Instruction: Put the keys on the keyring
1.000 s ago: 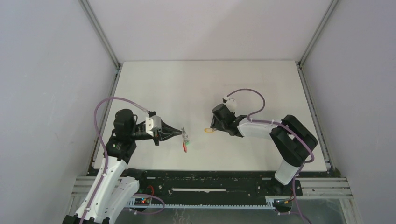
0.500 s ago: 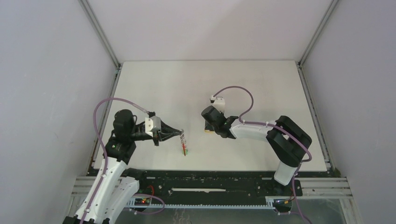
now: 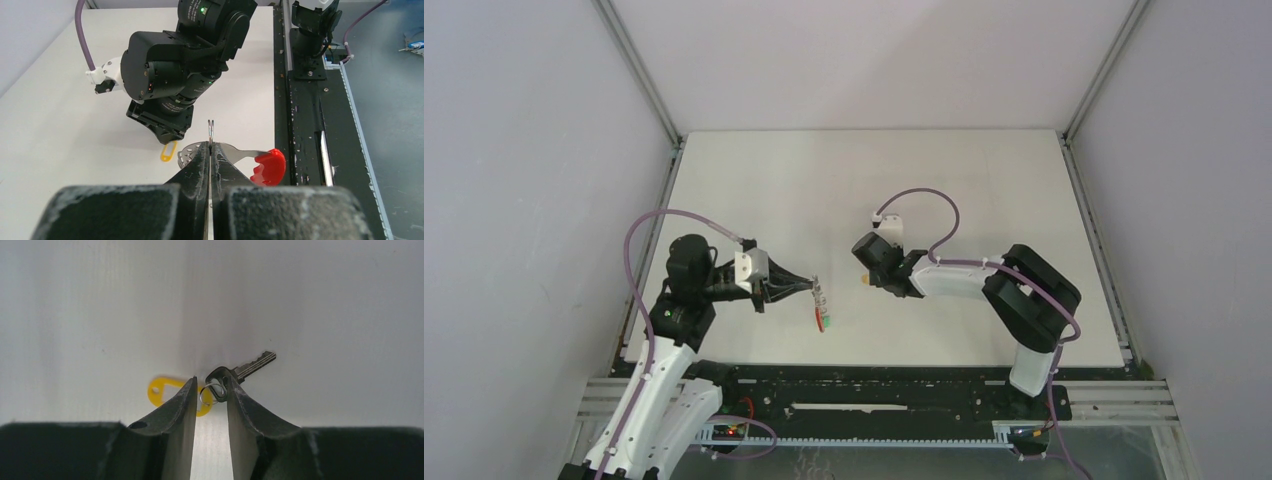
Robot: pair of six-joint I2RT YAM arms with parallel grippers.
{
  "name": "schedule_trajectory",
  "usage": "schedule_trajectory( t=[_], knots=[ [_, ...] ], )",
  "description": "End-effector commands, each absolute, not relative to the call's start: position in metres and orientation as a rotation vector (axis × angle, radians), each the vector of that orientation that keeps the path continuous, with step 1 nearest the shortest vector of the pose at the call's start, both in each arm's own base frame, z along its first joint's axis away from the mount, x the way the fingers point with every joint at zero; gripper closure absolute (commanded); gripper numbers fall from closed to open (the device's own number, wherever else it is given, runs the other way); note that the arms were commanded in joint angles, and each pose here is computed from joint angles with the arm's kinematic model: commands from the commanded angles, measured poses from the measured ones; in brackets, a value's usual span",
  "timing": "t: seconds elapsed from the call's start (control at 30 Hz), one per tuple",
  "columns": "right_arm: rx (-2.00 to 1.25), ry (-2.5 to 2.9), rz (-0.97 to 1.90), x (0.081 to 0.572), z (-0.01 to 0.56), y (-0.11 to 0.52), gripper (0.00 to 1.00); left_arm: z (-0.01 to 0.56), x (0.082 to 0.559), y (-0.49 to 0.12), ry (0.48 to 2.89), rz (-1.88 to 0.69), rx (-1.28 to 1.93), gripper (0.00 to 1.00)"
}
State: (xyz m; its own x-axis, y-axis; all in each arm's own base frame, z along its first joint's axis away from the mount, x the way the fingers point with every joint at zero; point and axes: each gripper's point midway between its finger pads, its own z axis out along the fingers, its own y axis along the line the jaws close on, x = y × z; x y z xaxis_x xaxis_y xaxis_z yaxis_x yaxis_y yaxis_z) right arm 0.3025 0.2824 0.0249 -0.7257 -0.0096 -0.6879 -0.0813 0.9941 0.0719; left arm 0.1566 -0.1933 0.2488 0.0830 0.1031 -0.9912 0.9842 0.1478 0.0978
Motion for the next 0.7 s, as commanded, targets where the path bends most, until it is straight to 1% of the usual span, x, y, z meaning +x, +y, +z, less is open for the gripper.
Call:
schedule_trajectory(
  t=[0.0,0.17,0.23,0.33,0.53,0.67],
  knots=[
    [-0.076,2.359,0.088,0.308,0.027,0.283,0.65,0.263,0.159,-0.194,1.248,-0.969,1.202,1.00],
    [-0.092,2.366,0.084,0.308,0.023,0.284,0.66,0.264,0.159,-0.194,1.246,-0.971,1.202,1.00],
    [-0.092,2.370,0.076,0.307,0.021,0.282,0.69,0.265,0.159,-0.194,1.247,-0.971,1.201,1.00],
    [-0.085,2.369,0.062,0.308,0.022,0.279,0.78,0.265,0.160,-0.194,1.247,-0.971,1.201,1.00],
    [-0.079,2.336,0.068,0.311,0.037,0.277,1.00,0.265,0.161,-0.194,1.249,-0.972,1.198,1.00],
    [-0.074,2.309,0.123,0.312,0.048,0.276,1.00,0.265,0.162,-0.195,1.260,-0.983,1.189,1.00]
  ],
)
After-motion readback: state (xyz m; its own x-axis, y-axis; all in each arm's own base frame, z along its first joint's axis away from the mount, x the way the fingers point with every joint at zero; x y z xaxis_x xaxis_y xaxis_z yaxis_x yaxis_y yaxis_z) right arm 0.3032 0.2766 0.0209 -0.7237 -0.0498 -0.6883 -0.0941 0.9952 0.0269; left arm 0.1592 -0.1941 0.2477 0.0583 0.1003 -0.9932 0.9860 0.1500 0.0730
